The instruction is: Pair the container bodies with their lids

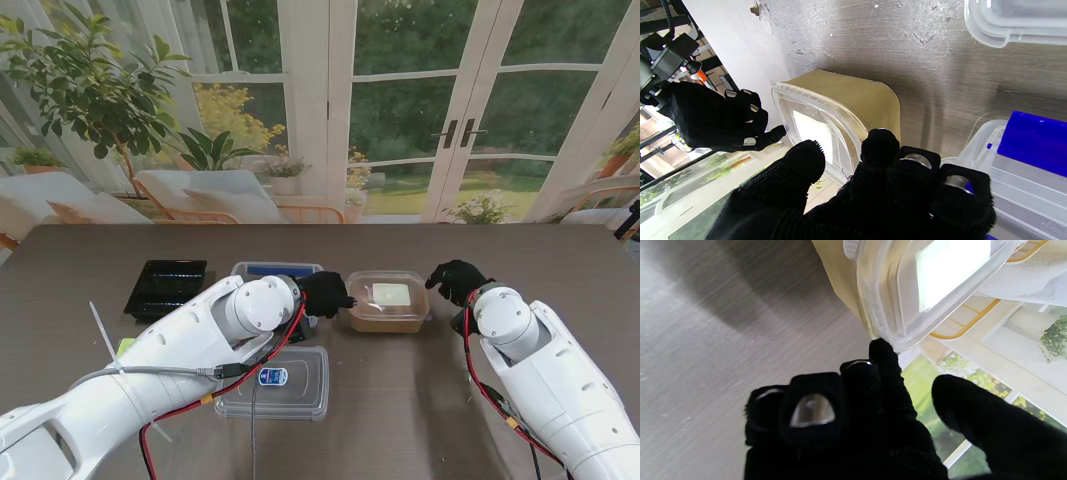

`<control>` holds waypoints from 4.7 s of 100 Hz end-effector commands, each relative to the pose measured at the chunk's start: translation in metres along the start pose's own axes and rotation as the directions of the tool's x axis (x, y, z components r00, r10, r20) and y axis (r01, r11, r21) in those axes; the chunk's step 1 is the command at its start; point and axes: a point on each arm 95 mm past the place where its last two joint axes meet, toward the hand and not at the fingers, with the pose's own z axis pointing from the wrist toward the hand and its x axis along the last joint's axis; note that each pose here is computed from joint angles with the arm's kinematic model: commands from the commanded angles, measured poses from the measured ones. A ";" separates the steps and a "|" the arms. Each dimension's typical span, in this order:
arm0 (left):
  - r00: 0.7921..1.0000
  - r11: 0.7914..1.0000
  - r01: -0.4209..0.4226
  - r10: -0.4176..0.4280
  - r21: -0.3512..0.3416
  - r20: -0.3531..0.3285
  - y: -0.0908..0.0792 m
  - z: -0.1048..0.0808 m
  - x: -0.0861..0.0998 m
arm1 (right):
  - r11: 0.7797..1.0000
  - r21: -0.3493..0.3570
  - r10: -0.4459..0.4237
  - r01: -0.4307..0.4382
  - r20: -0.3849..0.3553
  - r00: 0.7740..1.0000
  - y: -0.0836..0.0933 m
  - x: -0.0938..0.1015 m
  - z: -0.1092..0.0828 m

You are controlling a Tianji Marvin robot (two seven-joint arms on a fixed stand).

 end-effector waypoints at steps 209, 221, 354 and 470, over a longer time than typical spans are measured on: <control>1.000 0.998 -0.006 0.007 -0.068 0.015 -0.001 0.000 0.003 | 0.998 -0.031 -0.048 0.046 -0.079 0.996 -0.004 0.006 -0.003; 1.000 0.997 -0.004 0.005 -0.072 0.016 -0.001 0.000 0.003 | 0.999 -0.004 -0.047 0.046 -0.075 0.996 -0.011 0.004 -0.002; 1.000 1.000 -0.012 0.012 -0.006 -0.004 -0.013 -0.014 0.006 | 0.999 0.013 -0.040 0.041 -0.045 0.998 -0.020 -0.001 0.002; 0.999 0.996 0.030 -0.033 -0.083 -0.029 0.005 0.008 0.006 | 1.000 0.018 -0.021 0.022 -0.031 0.999 -0.023 -0.008 0.001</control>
